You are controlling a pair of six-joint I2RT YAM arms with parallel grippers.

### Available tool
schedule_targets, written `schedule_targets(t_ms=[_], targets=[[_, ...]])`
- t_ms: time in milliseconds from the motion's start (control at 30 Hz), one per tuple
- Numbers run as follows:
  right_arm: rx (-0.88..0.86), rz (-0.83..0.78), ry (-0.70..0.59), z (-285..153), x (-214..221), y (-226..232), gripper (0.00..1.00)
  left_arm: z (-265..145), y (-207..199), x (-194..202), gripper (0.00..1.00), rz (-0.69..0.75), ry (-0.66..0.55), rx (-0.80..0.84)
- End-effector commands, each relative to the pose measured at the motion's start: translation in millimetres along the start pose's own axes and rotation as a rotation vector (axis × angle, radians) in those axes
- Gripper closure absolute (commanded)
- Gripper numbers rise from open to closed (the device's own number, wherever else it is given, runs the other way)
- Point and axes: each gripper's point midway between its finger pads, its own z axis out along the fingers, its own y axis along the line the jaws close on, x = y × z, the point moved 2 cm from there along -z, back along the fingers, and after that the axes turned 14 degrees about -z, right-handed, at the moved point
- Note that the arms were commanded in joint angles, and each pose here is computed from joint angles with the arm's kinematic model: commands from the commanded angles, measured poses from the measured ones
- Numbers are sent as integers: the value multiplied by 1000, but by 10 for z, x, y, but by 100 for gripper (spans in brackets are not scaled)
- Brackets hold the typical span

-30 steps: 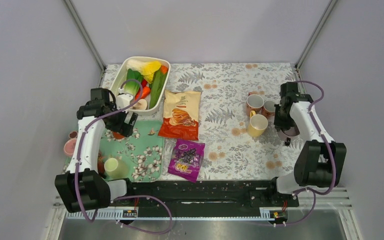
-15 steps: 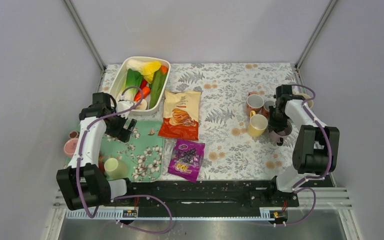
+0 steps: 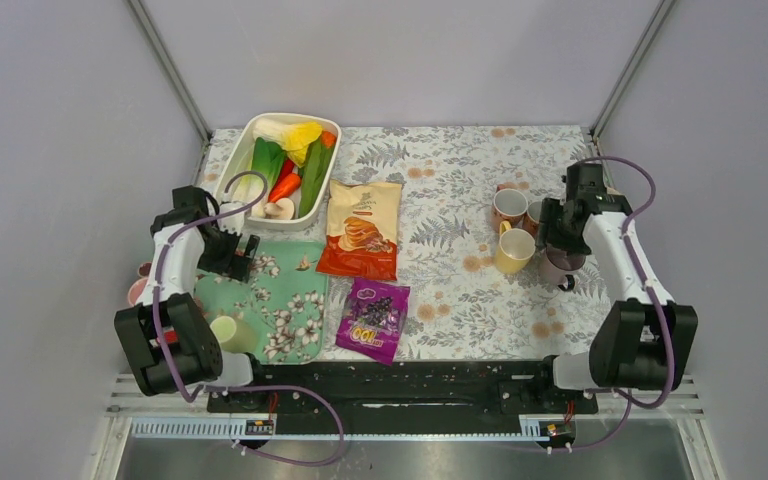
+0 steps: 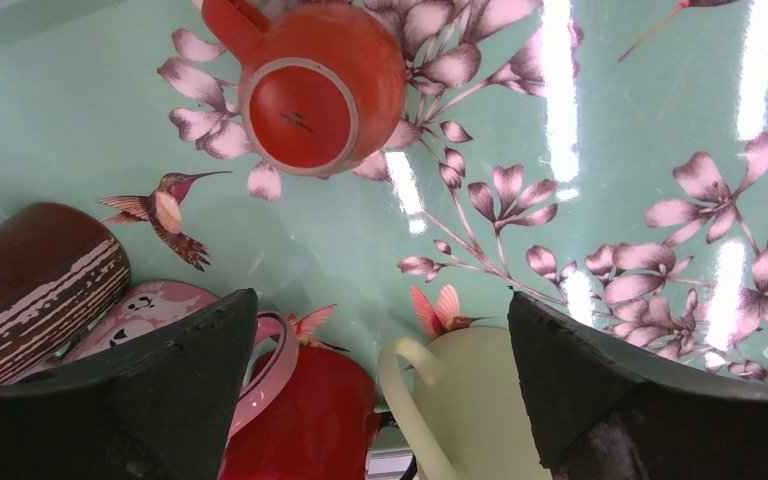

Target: Turn the mug right side up

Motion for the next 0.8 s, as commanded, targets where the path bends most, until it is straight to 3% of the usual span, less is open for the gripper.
schedule_targets(t_ms=[0, 233, 367, 600, 767], targets=[[20, 24, -142, -391, -162, -13, 30, 8, 66, -247, 1, -60, -73, 6], [-75, -58, -294, -511, -274, 370, 26, 134, -33, -383, 1, -144, -64, 101], [-92, -97, -304, -526, -276, 469, 25, 241, 119, -417, 5, -180, -29, 24], [-102, -121, -340, -590, -244, 537, 24, 349, 372, -671, 8, -196, -80, -92], [-108, -121, -379, -663, -254, 549, 23, 525, 369, -726, 12, -198, -52, -63]])
